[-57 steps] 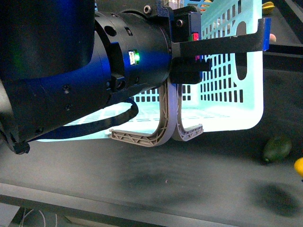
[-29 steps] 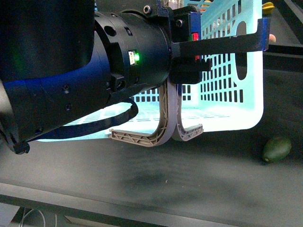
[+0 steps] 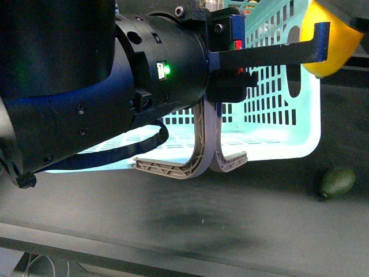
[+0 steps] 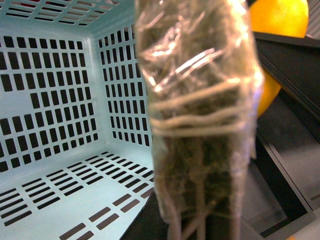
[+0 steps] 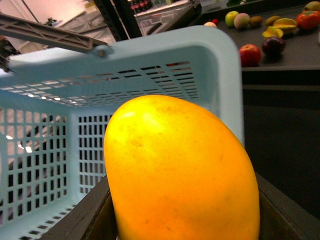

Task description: Pick mango with right arm and hold basket with left

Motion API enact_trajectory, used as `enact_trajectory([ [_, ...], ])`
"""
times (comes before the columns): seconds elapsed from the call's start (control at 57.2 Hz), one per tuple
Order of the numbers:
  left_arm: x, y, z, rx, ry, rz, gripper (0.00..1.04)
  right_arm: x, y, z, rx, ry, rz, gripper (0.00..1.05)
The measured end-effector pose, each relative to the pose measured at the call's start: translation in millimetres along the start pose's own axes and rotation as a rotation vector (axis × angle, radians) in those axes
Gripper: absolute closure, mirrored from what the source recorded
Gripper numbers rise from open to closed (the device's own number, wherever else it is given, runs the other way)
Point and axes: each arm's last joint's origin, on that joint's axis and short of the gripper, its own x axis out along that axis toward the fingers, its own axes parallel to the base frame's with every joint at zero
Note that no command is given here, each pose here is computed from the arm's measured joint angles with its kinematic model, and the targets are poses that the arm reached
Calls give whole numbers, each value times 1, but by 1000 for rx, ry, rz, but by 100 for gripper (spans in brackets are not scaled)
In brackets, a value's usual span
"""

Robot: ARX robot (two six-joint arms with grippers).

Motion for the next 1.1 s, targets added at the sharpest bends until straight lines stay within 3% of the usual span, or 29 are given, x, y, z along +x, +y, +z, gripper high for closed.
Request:
enact_trajectory([
  [0.21,0,0,0,0,0,0,100,29,22,-4,48,-10,15,46],
  [0.524,0,0,0,0,0,0,100,53,27,-10,69,-15,-45,46],
  [0.787,0,0,0,0,0,0,100,49,28,-3,80,-74,-65,7],
  [1.101,1,1,-2,-3,7,11,100,-12,23,29,87,-243,-204,8],
])
